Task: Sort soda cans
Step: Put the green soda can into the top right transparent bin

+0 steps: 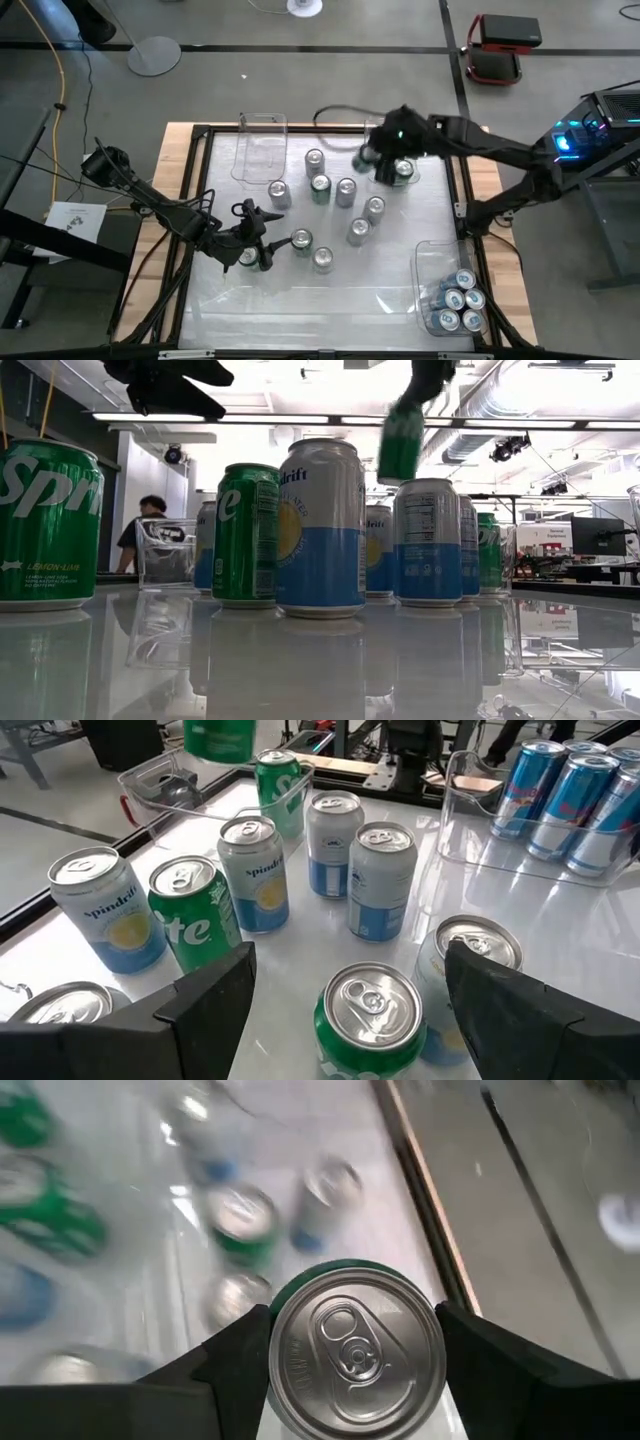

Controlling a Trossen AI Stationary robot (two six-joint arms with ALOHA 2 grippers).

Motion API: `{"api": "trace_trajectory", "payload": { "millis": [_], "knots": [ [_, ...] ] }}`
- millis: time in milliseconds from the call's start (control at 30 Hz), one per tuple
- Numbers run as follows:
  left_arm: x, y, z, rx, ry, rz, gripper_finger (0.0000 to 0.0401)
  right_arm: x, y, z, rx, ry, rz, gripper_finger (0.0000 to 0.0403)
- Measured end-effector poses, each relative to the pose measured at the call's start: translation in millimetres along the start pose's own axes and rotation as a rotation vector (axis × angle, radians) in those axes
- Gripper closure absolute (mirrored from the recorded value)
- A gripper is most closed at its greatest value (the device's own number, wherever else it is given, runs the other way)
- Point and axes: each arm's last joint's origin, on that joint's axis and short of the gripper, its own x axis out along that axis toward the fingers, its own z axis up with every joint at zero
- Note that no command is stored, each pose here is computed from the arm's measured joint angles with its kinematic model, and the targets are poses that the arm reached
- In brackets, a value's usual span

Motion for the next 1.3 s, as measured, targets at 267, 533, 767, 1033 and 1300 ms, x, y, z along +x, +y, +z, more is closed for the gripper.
{"api": "trace_trajectory", "payload": {
  "millis": [267, 533, 767, 1033, 1300],
  "knots": [
    [0.0, 0.0, 0.0, 0.0, 0.0, 0.0, 0.0098, 44.6, -51.3, -51.9, 0.148, 0.139, 0.001, 0.0165],
    [0.1, 0.0, 0.0, 0.0, 0.0, 0.0, 0.0098, 75.1, -58.2, -91.6, 0.183, 0.228, 0.075, 0.0165],
    [0.1, 0.0, 0.1, 0.0, 0.0, 0.001, 0.0098, 93.2, -52.2, -111.1, 0.206, 0.221, 0.136, 0.0164],
    [1.1, 1.1, 0.5, -0.002, 0.0, 0.006, 0.0098, 100.8, -46.4, -124.5, 0.214, 0.244, 0.163, 0.0155],
    [3.5, 3.4, 1.3, -0.006, 0.0, 0.019, 0.0098, 103.0, -44.7, -126.2, 0.221, 0.232, 0.206, 0.0121]
  ]
}}
